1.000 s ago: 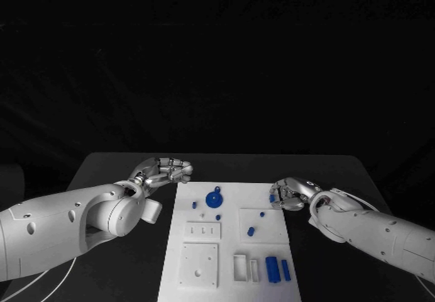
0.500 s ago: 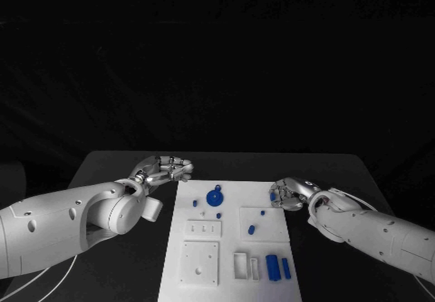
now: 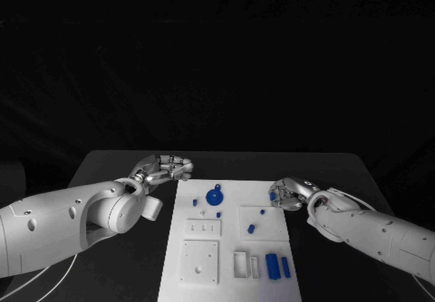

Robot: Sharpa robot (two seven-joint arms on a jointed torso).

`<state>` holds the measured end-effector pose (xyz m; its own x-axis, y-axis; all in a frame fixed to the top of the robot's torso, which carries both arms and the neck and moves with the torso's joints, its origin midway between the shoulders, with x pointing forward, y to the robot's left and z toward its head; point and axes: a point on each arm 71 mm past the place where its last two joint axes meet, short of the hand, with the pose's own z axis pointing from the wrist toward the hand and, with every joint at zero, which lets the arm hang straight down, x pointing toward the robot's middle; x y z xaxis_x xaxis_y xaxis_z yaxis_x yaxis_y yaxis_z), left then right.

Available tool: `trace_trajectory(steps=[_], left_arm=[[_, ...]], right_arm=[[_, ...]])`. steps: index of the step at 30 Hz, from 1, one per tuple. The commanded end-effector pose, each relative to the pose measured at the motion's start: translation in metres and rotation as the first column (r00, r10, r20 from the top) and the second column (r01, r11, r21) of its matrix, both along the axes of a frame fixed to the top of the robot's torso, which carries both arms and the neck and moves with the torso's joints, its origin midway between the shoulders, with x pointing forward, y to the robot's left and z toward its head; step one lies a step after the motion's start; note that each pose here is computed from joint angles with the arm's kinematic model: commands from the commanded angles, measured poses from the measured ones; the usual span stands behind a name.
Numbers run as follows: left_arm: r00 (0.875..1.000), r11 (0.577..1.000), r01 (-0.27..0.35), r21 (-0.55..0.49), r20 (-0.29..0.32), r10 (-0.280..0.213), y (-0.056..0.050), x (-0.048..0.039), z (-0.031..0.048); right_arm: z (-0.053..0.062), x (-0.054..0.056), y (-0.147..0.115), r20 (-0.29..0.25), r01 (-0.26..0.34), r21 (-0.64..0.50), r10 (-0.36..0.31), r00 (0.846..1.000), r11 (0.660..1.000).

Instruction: Assemble the parts on the task board

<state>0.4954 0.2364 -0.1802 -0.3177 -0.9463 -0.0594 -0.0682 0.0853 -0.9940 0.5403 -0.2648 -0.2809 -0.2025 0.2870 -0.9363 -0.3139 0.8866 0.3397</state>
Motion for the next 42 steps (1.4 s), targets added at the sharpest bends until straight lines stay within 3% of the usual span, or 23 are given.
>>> trace_trajectory(steps=[1,42], left_arm=[[1.0,1.0,0.016,-0.008,0.006,-0.016,-0.0014,-0.0007,0.0011],[1.0,1.0,0.02,-0.006,0.005,-0.02,-0.0006,-0.0024,0.0016]], right_arm=[[0.0,-0.0001,0.0002,0.008,0.001,-0.007,-0.001,1.0,1.0],[0.002,0.001,0.0011,0.049,0.018,-0.026,-0.017,0.999,0.999]])
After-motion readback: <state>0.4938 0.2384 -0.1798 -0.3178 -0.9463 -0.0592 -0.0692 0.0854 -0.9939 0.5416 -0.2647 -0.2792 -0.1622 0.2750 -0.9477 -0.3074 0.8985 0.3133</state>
